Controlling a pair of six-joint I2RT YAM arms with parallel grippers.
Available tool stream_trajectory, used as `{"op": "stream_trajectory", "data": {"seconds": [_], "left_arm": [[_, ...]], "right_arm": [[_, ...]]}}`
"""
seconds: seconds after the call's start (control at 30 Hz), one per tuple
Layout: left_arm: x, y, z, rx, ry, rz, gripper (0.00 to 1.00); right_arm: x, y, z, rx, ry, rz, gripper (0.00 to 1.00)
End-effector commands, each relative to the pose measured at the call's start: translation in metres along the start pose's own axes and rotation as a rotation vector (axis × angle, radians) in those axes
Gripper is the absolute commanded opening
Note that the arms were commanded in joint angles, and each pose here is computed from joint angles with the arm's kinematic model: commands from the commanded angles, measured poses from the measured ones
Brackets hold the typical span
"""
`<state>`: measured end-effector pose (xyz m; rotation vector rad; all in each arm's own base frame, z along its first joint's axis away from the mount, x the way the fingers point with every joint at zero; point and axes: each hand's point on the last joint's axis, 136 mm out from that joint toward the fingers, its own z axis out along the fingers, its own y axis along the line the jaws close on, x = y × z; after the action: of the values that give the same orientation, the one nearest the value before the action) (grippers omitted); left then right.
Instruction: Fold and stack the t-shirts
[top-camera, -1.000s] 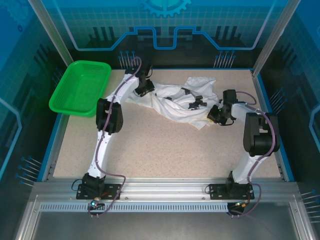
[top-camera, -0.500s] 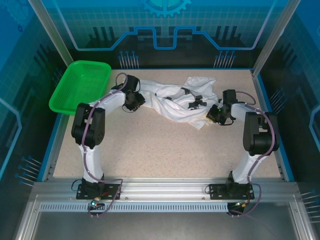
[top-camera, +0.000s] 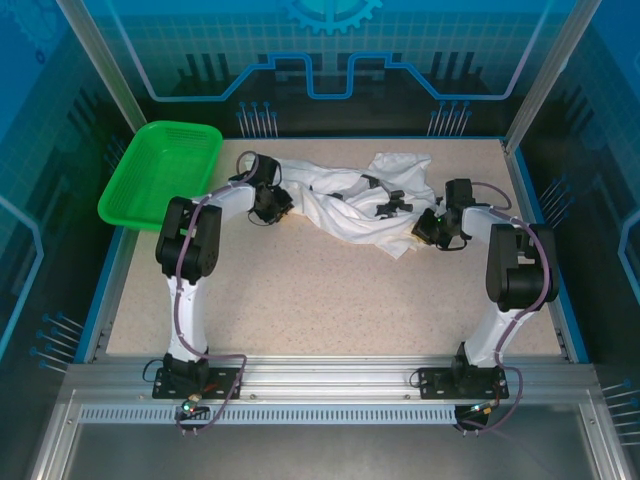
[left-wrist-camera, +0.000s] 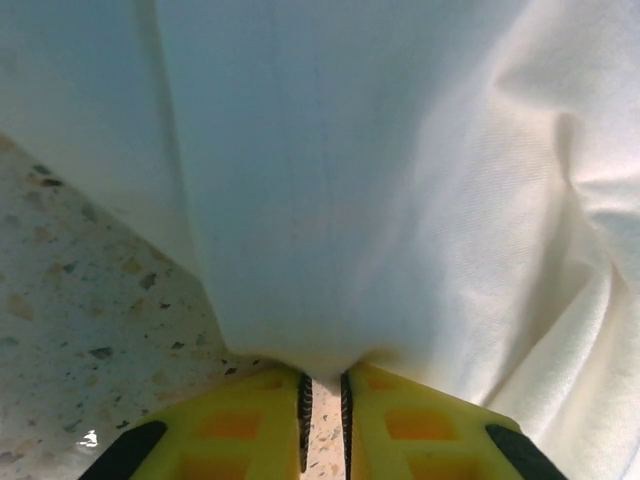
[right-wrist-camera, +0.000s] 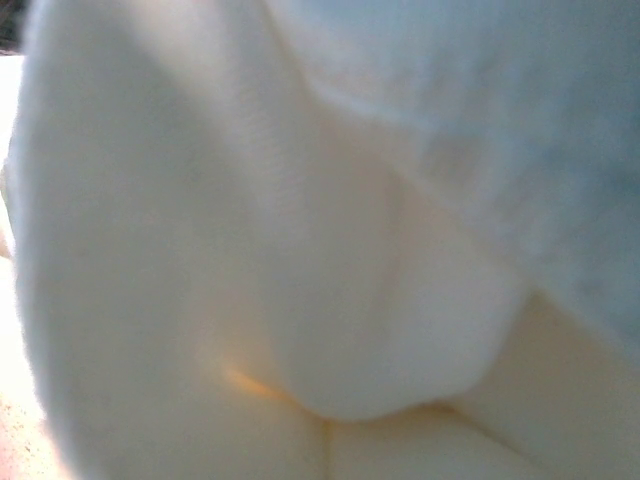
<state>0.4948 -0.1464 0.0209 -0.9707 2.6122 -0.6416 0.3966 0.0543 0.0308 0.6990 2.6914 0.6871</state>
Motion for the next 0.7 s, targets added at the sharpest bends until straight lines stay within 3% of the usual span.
{"op": "stream_trajectory", "data": {"seconds": [0.0,0.13,0.47,0.67], "left_arm": [[-0.004,-0.012,0.005,0.046,0.011,0.015,0.27],[-0.009,-0.021,0.000,0.064,-0.008,0.033,0.30],[-0.011,-0.024,0.009,0.059,0.009,0.026,0.01],[-0.013,-0.029,-0.012,0.052,-0.009,0.043,0.00]], "right_arm": [[0.006,0.007,0.005,-0.026,0.023,-0.031,0.00],[0.006,0.007,0.005,-0.028,0.025,-0.029,0.00],[0.005,0.007,0.006,-0.031,0.030,-0.028,0.00],[0.005,0.009,0.001,-0.029,0.022,-0.037,0.00]]}}
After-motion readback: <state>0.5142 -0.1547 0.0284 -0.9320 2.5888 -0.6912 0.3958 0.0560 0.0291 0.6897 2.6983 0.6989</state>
